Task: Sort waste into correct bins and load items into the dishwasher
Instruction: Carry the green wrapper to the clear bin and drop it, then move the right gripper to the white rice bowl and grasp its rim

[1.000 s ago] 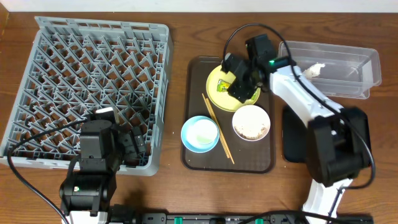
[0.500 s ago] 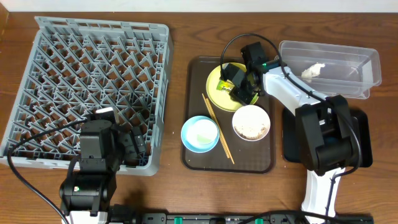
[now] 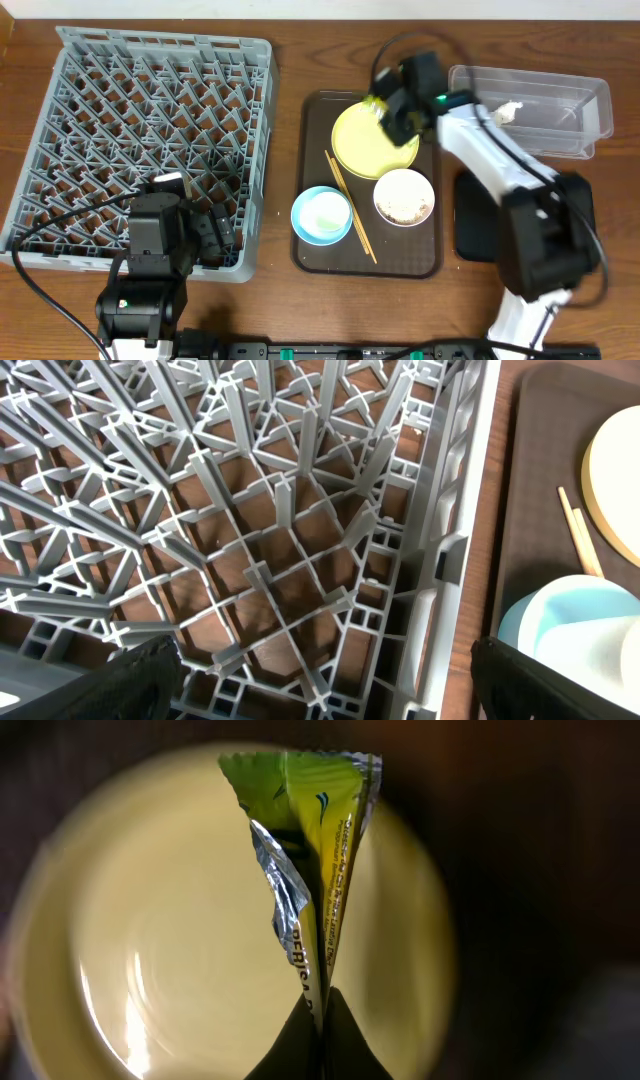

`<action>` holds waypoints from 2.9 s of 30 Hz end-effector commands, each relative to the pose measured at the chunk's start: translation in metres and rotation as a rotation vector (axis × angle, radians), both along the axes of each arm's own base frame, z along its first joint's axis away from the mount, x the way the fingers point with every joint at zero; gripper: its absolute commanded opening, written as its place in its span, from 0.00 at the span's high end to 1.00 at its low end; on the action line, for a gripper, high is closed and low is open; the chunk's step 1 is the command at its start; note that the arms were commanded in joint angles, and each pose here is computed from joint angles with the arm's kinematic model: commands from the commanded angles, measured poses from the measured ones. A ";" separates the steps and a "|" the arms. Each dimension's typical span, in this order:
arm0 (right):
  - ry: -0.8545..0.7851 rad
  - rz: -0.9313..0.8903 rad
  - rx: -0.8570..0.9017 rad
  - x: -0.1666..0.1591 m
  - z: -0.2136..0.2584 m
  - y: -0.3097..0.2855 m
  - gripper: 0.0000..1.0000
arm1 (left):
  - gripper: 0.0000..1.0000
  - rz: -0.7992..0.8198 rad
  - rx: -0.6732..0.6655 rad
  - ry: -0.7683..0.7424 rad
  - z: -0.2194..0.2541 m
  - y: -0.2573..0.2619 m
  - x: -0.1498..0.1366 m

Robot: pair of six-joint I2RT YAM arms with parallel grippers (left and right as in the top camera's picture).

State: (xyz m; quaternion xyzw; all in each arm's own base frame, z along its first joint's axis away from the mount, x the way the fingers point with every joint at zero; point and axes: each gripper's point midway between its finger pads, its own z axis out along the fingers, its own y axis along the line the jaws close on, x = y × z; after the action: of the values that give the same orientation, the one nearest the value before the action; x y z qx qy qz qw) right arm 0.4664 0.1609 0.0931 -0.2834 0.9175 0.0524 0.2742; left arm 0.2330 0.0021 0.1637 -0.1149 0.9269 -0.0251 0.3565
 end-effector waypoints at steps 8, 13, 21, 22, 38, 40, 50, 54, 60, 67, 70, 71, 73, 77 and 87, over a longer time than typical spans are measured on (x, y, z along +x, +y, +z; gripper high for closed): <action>-0.058 -1.155 0.282 0.005 0.074 -0.192 0.99 | 0.05 0.010 -0.006 -0.022 0.009 0.000 0.002; -0.008 -1.375 0.342 -0.008 0.048 -0.229 0.99 | 0.05 0.011 -0.006 -0.022 0.009 0.000 0.002; 0.031 -1.545 0.401 -0.008 0.020 -0.249 0.96 | 0.05 0.011 -0.006 -0.022 0.009 0.000 0.002; 0.033 -1.543 0.400 -0.008 0.019 -0.248 0.87 | 0.05 0.011 -0.006 -0.022 0.009 0.000 0.002; -0.015 -1.056 0.354 0.000 0.072 -0.216 0.05 | 0.05 0.011 -0.006 -0.022 0.009 0.000 0.002; 0.016 -0.900 0.372 -0.011 0.085 -0.195 0.04 | 0.05 0.010 -0.006 -0.022 0.009 0.000 0.002; 0.182 -0.561 0.307 -0.078 0.104 -0.109 0.13 | 0.05 0.011 -0.006 -0.022 0.009 0.000 0.002; 0.272 -0.435 0.248 -0.104 0.092 -0.067 0.16 | 0.05 0.011 -0.006 -0.022 0.009 0.000 0.002; 0.323 -0.302 0.137 -0.136 0.065 -0.018 0.18 | 0.05 0.011 -0.006 -0.021 0.009 0.000 0.002; 0.304 -0.270 0.036 -0.161 0.021 0.015 0.25 | 0.05 0.011 -0.006 -0.020 0.009 0.000 0.002; 0.286 -0.232 0.018 -0.169 0.003 0.026 0.30 | 0.05 0.011 -0.006 -0.018 0.009 0.000 0.002; 0.276 -0.231 0.010 -0.171 -0.004 0.028 0.32 | 0.05 0.011 -0.006 -0.018 0.009 0.000 0.002; 0.263 -0.249 0.007 -0.176 -0.017 0.032 0.39 | 0.05 0.011 -0.006 -0.017 0.009 0.000 0.001; 0.242 -0.232 0.028 -0.182 -0.034 0.041 0.51 | 0.05 0.011 -0.006 -0.015 0.008 0.000 0.001; 0.196 -0.277 0.050 -0.182 -0.058 0.036 0.71 | 0.05 0.011 -0.005 -0.011 0.007 0.000 0.000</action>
State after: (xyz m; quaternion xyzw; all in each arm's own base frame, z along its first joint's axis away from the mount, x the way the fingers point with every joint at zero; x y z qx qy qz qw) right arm 0.2863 0.1981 0.0394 -0.1465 0.9679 0.0727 0.1907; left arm 0.2310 0.0022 0.1621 -0.1150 0.9287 -0.0242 0.3516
